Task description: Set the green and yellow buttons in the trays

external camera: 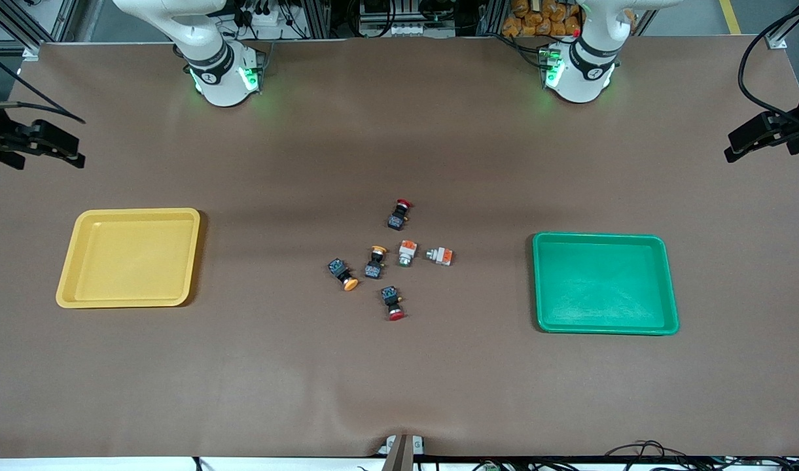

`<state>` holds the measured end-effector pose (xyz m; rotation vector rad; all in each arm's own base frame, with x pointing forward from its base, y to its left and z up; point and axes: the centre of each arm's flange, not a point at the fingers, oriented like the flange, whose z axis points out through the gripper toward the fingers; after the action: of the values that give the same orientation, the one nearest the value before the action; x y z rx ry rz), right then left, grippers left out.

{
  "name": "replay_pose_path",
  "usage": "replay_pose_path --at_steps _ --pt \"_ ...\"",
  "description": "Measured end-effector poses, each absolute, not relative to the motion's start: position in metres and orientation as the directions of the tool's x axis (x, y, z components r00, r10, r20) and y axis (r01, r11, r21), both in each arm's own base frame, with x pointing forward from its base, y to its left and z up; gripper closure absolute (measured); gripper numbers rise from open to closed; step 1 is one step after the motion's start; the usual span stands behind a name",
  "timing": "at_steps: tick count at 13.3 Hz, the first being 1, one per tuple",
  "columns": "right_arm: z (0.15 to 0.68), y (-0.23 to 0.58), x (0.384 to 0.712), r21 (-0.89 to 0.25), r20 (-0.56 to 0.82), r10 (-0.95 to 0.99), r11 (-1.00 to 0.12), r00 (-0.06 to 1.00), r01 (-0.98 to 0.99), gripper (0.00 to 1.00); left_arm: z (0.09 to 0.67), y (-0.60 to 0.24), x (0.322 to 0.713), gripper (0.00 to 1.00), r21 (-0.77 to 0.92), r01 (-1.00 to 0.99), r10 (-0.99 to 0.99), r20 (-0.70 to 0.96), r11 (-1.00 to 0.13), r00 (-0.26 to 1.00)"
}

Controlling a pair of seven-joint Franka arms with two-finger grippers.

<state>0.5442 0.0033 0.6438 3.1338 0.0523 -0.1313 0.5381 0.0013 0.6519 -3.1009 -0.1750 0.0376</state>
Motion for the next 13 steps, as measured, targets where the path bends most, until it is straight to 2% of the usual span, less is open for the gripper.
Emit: replay_pose_path --at_steps 9,13 --pt "0.643 0.009 0.546 0.005 -0.079 0.044 -0.999 0.996 0.044 0.00 0.643 -0.011 0.538 0.00 -0.028 0.089 0.091 -0.066 -0.996 0.994" --pt "0.626 0.016 0.568 -0.007 -0.034 0.051 -0.999 0.998 0.051 0.00 0.625 -0.067 0.536 0.00 -0.040 0.073 0.077 -0.113 -0.997 0.991"
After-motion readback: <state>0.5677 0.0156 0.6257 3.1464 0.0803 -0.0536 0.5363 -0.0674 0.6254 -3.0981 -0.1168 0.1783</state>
